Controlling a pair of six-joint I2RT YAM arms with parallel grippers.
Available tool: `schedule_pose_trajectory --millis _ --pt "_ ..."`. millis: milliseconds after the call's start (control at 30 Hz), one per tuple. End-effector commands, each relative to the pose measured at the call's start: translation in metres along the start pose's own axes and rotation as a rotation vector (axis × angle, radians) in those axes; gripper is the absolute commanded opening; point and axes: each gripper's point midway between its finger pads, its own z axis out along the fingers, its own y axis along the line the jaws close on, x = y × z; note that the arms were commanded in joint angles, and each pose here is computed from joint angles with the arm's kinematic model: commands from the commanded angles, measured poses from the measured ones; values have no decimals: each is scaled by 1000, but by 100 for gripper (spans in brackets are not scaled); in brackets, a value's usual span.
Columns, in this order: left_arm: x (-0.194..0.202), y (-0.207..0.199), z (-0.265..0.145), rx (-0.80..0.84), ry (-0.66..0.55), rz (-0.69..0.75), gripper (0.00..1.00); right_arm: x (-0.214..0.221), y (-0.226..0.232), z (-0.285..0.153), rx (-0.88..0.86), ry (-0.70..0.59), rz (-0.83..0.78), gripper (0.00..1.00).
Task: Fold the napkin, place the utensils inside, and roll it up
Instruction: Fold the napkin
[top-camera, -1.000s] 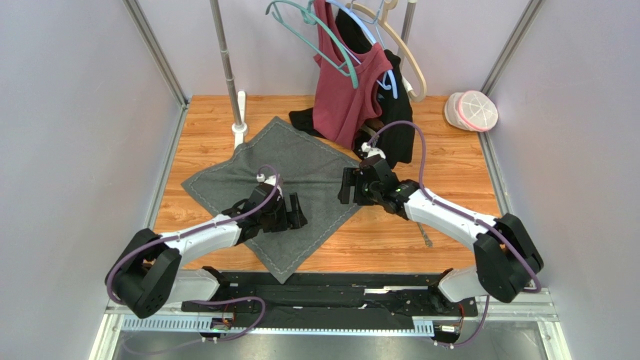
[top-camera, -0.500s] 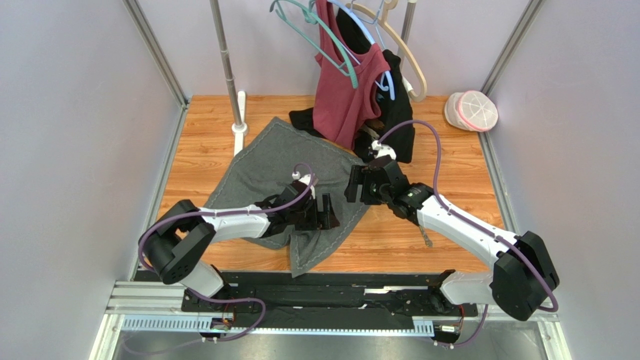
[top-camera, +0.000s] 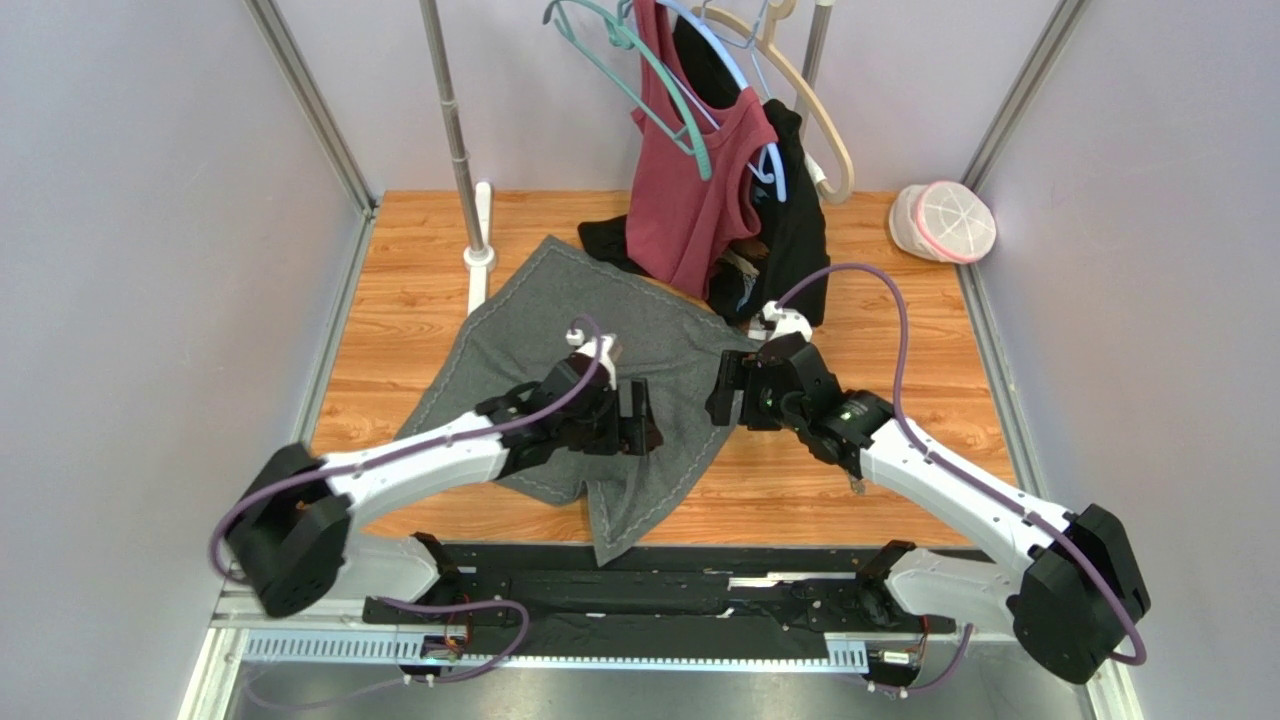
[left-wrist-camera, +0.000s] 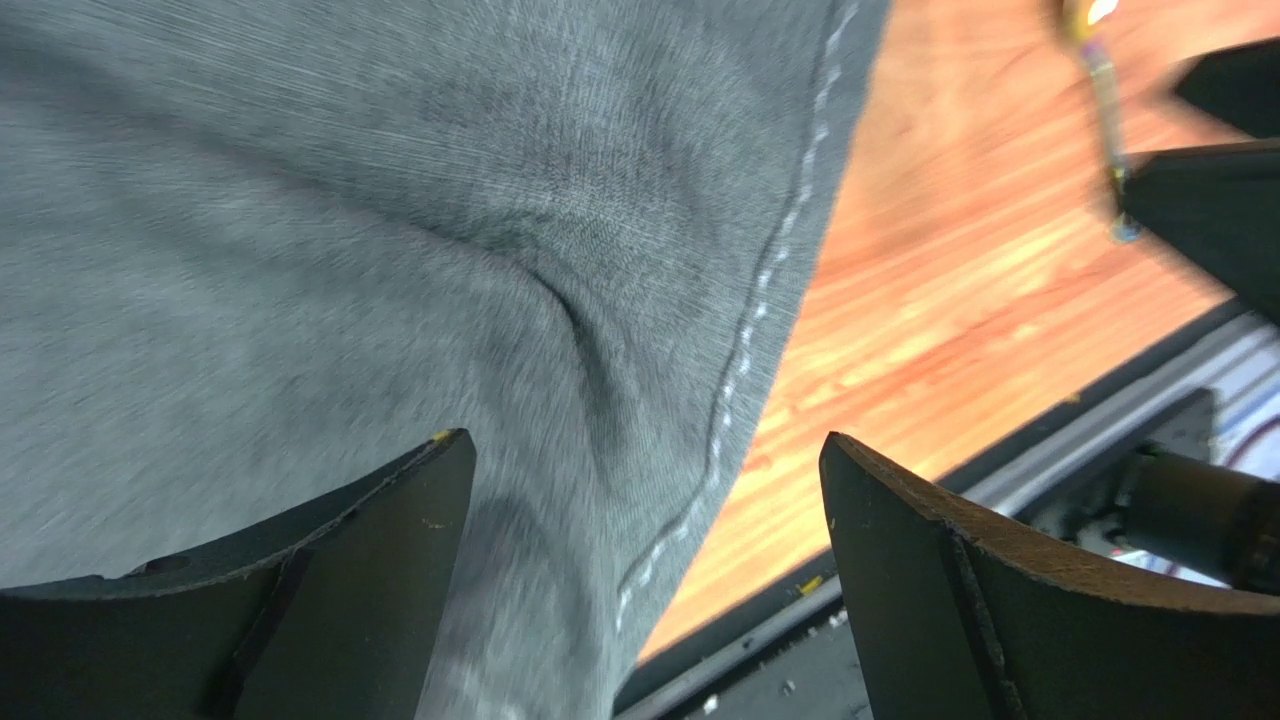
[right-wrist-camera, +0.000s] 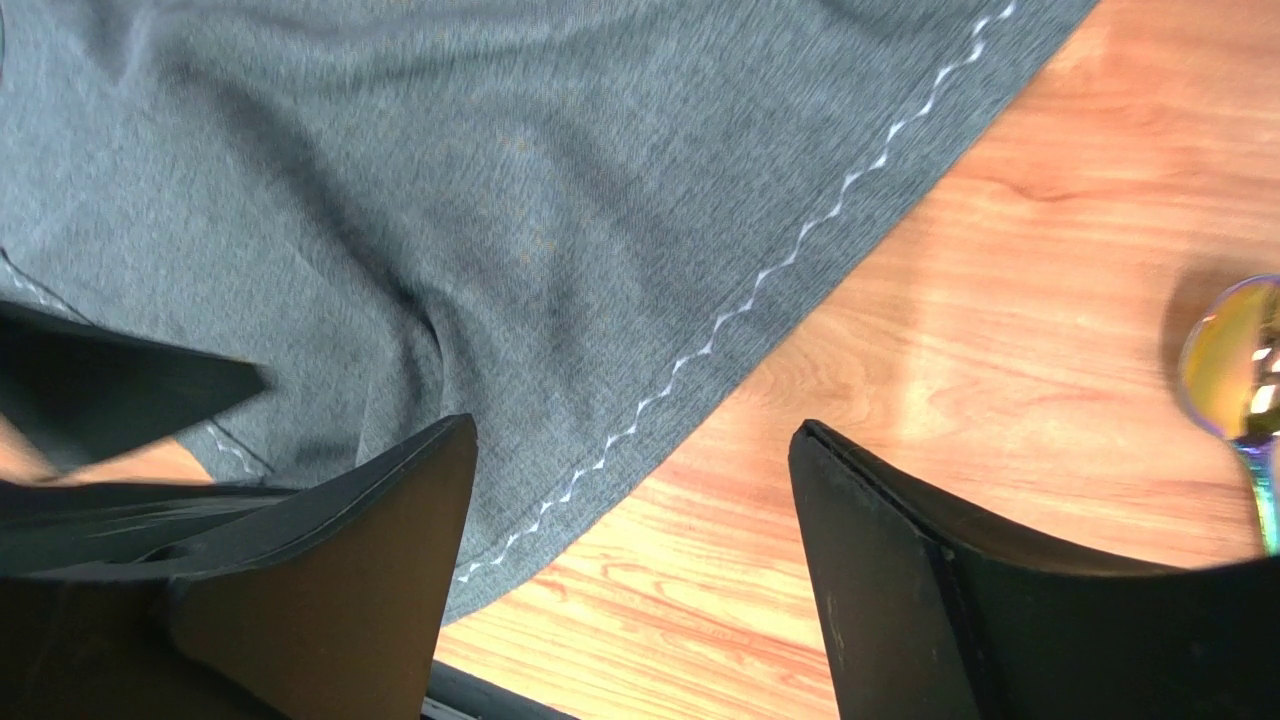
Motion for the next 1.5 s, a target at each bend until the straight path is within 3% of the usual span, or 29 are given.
schedule_pose_trajectory --millis 0,267,500,667,867,1000,1067,1233,1467 --pt "-2 27 -42 -98 -79 24 95 25 16 7 -75 52 -3 80" --pt "7 39 -67 -107 -87 57 89 71 44 43 -21 154 -99 72" --pt "9 40 -80 -77 -116 56 85 87 29 53 137 183 -172 64" --pt "10 35 -83 -37 -106 123 76 103 13 60 223 238 -185 55" --pt "4 24 -86 10 -109 210 72 110 -1 61 285 263 -202 44" --pt "-3 8 -83 78 -126 262 70 104 -10 63 321 253 -208 23" --pt "1 -4 -81 136 -105 294 69 102 -14 65 326 260 -208 19" --pt "9 -30 -68 220 -87 423 69 85 -25 75 345 263 -202 16" --pt "29 -55 -40 283 -24 499 69 56 -27 94 315 249 -163 16"
